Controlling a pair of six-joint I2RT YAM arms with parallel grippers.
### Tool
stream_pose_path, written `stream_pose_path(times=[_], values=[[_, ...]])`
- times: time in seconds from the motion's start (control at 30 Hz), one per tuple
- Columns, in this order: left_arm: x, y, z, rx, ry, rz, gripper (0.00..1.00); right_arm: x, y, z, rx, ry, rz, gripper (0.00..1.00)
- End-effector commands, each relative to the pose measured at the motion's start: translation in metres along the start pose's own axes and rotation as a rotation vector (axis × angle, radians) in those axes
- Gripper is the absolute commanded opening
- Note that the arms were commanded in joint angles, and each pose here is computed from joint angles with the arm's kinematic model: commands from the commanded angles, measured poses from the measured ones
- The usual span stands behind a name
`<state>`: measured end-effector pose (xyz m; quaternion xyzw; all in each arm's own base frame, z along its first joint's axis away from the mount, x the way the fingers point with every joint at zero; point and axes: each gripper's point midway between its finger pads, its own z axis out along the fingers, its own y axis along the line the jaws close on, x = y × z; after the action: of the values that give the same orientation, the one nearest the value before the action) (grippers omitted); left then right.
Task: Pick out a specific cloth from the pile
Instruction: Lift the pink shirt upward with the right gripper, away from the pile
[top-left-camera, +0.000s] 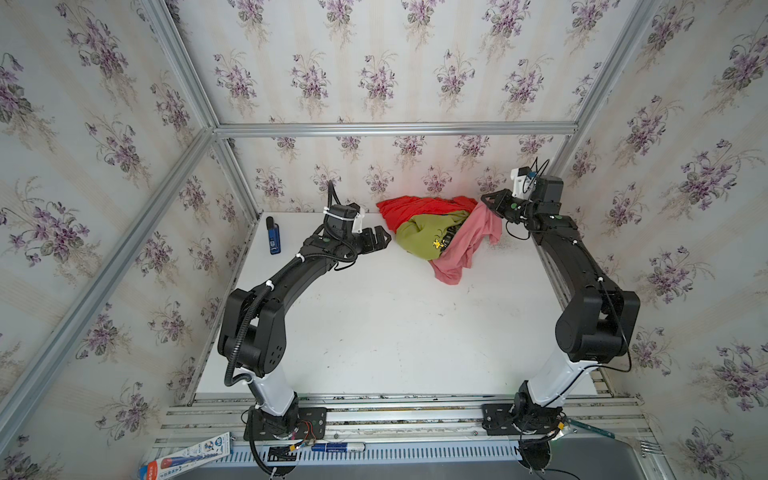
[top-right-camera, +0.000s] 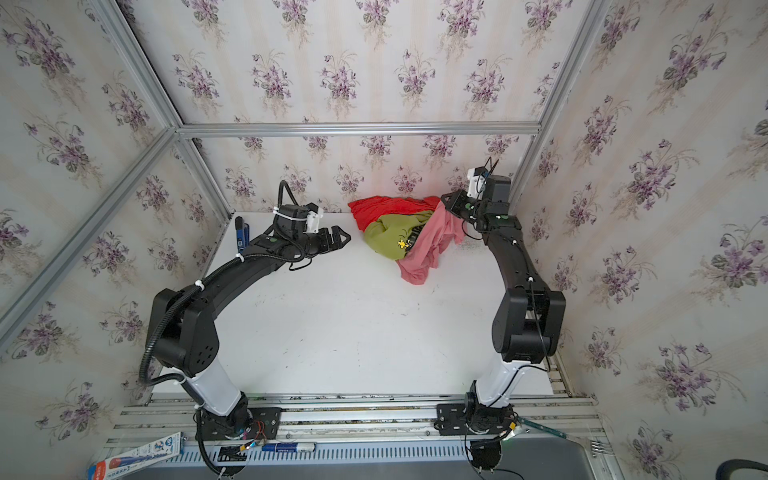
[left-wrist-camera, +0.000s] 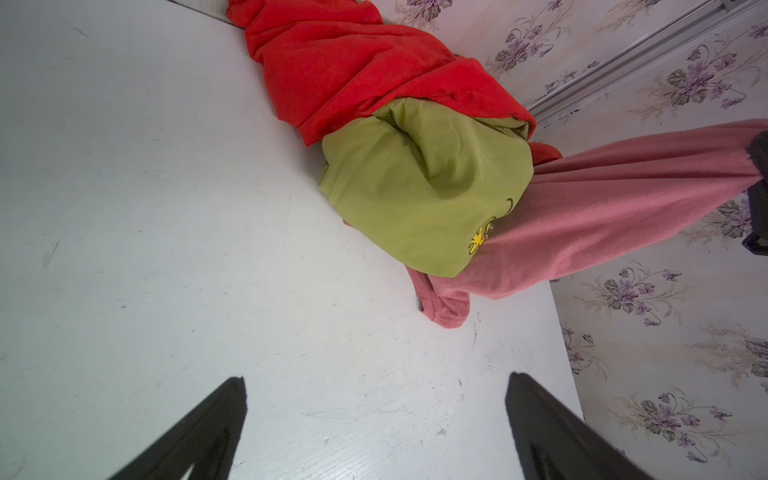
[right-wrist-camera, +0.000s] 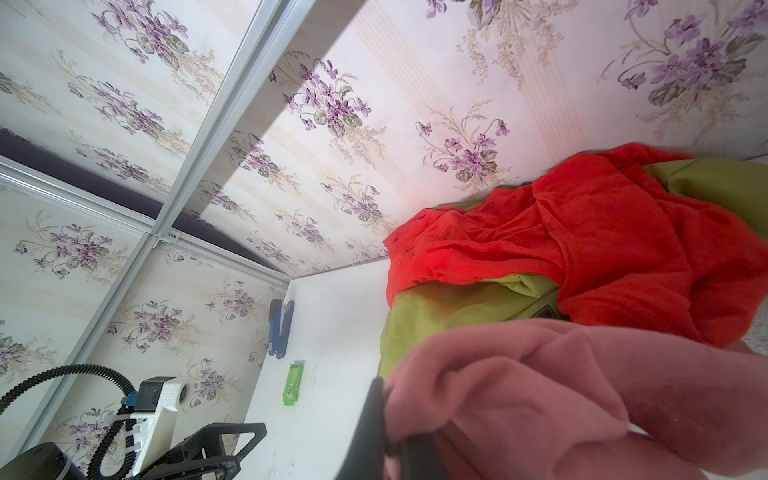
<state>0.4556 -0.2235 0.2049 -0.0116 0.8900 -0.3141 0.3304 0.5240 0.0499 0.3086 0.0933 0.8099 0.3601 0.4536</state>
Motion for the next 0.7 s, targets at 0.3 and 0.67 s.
stream_pose_path(times=[0.3, 0.67], values=[[-0.004, -0.005, -0.004, 0.015, -0.020, 0.003, 1.00, -0.029, 0.042, -0.020, -0.069, -0.104, -0.102, 0.00], [-0.002, -0.004, -0.007, 0.012, -0.024, 0.000, 1.00, -0.034, 0.057, -0.032, -0.083, -0.135, -0.126, 0.00]])
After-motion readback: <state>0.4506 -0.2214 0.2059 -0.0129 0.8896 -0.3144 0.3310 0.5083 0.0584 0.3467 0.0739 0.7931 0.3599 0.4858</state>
